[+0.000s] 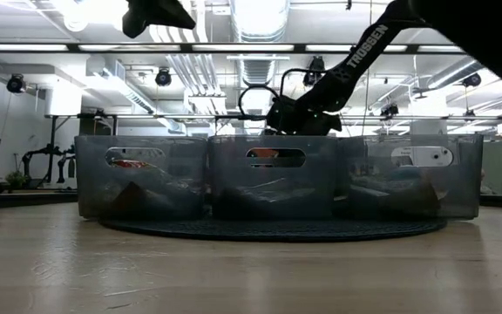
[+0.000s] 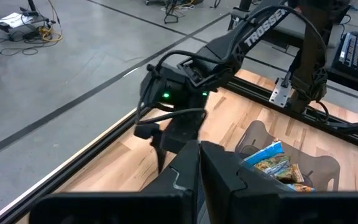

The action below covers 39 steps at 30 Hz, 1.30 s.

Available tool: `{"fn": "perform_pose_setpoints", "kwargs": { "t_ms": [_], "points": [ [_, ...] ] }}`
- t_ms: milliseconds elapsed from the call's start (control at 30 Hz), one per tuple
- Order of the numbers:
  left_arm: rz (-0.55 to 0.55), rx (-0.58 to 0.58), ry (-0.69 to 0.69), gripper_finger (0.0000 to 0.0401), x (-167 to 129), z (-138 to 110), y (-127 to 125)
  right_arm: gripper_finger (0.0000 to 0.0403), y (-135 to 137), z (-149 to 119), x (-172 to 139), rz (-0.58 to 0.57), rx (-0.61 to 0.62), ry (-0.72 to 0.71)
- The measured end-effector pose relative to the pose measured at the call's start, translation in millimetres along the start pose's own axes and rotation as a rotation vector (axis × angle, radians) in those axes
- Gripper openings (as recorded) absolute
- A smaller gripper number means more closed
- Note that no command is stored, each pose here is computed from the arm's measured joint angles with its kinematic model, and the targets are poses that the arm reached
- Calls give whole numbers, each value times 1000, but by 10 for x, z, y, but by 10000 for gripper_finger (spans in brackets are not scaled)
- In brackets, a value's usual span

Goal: Pick and place Granola Bars by type
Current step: Put the yellow granola bar into the right black bin

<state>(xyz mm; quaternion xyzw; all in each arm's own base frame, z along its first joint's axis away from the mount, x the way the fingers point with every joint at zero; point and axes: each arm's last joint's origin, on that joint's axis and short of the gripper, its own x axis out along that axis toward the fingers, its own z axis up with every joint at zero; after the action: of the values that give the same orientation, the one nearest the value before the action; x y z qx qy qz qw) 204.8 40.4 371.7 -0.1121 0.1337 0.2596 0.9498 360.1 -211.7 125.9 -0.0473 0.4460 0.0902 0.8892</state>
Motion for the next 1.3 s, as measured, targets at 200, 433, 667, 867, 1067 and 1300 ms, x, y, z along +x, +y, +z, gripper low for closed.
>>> {"fn": "perform_pose_setpoints", "kwargs": {
  "t_ms": [200,433,667,867,1067,1300],
  "points": [
    [2,2,7,0,0,-6,3,188,-40,14,-1,1,3,23],
    [4,4,11,0,0,-11,5,151,-33,10,5,6,-1,25],
    [4,4,12,0,0,-12,5,84,-26,5,5,13,1,32],
    [4,4,12,0,0,-12,5,48,-29,14,-6,15,1,35],
    [4,4,12,0,0,-12,5,52,-108,114,-111,10,2,37],
    [4,7,12,0,0,-12,5,45,-209,267,-400,62,14,111]
  ]
}}
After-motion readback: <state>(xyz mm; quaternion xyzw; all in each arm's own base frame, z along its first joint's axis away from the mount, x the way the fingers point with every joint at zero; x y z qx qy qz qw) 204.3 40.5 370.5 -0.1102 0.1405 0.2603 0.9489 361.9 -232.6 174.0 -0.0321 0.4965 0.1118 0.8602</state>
